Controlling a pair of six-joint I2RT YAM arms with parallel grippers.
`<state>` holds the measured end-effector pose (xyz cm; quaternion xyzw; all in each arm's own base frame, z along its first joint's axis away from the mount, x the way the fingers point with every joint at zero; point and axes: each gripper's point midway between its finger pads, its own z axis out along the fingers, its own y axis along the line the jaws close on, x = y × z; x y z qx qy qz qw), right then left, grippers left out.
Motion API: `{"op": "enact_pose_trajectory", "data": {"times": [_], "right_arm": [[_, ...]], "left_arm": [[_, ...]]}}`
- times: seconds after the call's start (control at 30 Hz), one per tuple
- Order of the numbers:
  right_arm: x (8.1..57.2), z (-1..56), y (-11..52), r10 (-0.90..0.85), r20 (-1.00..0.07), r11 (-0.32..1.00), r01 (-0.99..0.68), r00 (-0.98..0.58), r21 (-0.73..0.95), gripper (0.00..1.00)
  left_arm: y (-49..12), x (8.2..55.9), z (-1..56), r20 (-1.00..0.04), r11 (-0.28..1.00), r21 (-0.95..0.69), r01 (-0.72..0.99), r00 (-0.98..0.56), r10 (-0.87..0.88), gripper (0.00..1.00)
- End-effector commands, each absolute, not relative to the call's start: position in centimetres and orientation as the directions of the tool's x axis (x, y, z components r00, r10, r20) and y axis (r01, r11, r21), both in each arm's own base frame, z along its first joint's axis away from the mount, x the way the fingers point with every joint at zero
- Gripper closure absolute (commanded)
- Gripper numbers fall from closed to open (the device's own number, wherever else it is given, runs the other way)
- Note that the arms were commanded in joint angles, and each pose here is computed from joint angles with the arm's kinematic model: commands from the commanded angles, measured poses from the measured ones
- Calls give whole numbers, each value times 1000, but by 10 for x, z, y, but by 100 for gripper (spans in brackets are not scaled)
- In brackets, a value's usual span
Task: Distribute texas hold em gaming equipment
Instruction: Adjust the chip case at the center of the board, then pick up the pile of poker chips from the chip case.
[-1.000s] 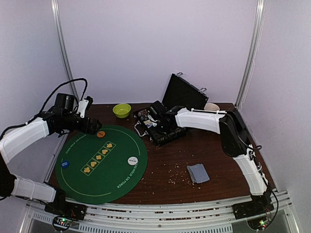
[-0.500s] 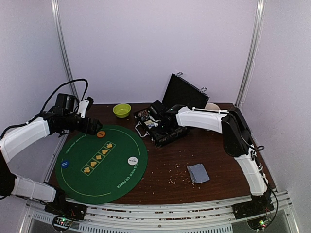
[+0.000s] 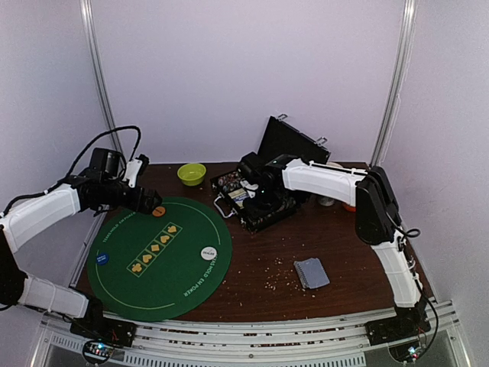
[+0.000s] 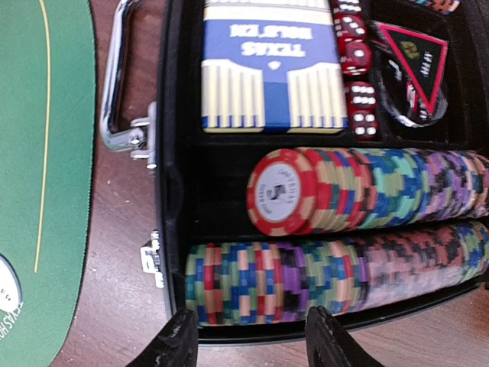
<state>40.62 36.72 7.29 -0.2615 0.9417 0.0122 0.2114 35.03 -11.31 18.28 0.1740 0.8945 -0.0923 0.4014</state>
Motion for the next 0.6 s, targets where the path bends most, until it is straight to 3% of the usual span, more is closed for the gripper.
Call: {"op": "enact_pose_trajectory", "data": {"times": [0.0,0.2,0.4,0.57], "right_arm": [[426,111,346,-431,-454,890,-452,-780,-67,49],[443,99,344,-454,-443,885,-449,-773,-122,44],[447,80,357,-467,-430,874,-478,-773,-89,50],[451,65,352,-460,-417,883,-452,-784,-124,48]], "left_arm": [[-120,358,197,-777,911,-18,412,-579,247,2],[-119,360,193,-767,913,-12,408,-589,253,2],[-119,362,190,-759,914,-8,406,-598,259,2],[-118,361,188,-756,915,-8,404,-601,260,2]]}}
